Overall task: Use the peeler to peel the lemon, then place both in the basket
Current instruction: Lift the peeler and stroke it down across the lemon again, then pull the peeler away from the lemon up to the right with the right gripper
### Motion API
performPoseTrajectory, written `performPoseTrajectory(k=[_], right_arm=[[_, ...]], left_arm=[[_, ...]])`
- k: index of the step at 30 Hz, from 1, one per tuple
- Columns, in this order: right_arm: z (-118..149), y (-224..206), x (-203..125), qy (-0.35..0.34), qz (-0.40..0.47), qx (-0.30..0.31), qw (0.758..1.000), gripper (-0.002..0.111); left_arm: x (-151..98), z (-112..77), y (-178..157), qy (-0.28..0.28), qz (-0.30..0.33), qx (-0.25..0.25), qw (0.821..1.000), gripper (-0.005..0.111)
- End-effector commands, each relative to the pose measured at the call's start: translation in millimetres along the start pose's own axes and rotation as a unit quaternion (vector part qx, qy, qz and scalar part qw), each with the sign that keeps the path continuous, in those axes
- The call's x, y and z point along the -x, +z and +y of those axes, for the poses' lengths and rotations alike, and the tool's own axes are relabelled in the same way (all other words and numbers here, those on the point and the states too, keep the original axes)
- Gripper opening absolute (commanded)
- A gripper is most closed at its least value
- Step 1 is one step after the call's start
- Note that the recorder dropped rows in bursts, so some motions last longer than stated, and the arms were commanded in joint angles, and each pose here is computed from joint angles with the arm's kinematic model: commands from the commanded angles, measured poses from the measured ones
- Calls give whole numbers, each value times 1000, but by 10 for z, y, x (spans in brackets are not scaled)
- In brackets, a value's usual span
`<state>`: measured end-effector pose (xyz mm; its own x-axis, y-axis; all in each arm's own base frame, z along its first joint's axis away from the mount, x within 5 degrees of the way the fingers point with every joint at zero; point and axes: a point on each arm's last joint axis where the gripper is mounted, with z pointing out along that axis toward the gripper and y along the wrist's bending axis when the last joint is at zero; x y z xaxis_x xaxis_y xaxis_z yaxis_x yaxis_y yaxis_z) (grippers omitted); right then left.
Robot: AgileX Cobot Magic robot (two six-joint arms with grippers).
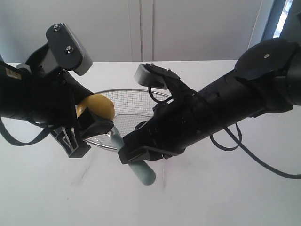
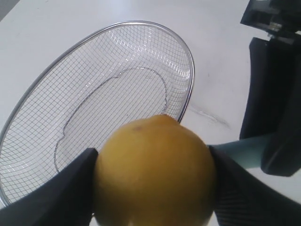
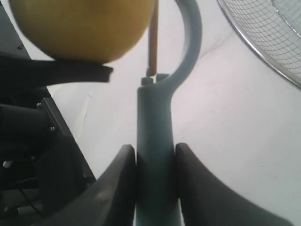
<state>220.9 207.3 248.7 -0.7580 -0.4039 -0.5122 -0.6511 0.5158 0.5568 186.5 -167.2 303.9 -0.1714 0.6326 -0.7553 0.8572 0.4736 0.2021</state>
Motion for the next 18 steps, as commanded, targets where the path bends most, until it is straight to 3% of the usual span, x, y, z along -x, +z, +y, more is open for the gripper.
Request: performPoseTrajectory(k=[1,18], right_arm=[[-50,-92,49,-2,-18,-9,1000,0],[121,-685,117,-49,-117,-55,990,0]], left_arm=[[-14,-3,-14,-14,-2,-2,1000,0],[-15,-5,-14,-14,-1,-2,1000,0]])
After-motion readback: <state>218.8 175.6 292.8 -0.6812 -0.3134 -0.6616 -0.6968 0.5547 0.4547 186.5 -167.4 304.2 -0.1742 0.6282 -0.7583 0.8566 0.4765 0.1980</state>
